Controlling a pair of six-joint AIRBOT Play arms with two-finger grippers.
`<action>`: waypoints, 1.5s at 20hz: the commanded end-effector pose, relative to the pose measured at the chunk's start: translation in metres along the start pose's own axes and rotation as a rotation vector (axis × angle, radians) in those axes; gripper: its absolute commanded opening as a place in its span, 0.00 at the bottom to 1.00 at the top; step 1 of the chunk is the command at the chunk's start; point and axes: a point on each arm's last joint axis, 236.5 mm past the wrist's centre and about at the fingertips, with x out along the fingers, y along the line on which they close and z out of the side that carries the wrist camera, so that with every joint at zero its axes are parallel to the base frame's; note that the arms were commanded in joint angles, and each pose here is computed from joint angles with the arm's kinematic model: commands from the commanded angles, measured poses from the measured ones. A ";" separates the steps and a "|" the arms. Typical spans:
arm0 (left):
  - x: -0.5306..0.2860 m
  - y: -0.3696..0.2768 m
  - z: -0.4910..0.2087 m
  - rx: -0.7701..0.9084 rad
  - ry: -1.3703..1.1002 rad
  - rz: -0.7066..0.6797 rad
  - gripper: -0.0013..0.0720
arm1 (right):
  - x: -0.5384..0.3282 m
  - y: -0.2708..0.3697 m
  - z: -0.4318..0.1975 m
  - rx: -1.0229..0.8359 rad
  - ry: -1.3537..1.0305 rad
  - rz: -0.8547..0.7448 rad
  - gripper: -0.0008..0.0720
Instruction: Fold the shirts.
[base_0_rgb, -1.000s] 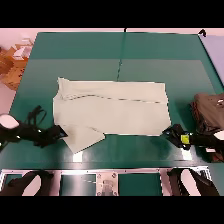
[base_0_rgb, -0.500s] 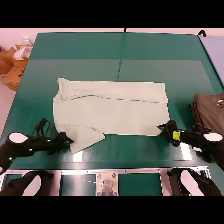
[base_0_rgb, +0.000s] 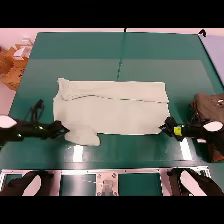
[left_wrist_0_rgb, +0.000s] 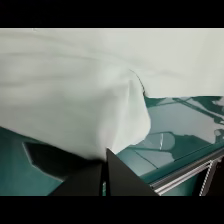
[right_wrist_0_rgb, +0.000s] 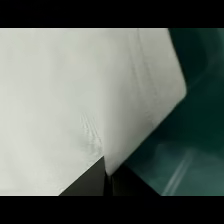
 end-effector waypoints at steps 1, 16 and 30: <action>-0.032 -0.016 0.004 0.077 0.049 0.047 0.05 | -0.034 -0.023 0.001 -0.079 0.070 -0.208 0.04; -0.056 -0.084 0.186 0.202 -0.232 -0.059 0.05 | -0.036 0.131 0.139 -0.227 -0.062 0.003 0.04; -0.017 -0.050 0.370 0.107 -0.455 -0.044 0.97 | 0.001 0.114 0.277 -0.374 -0.083 0.074 0.62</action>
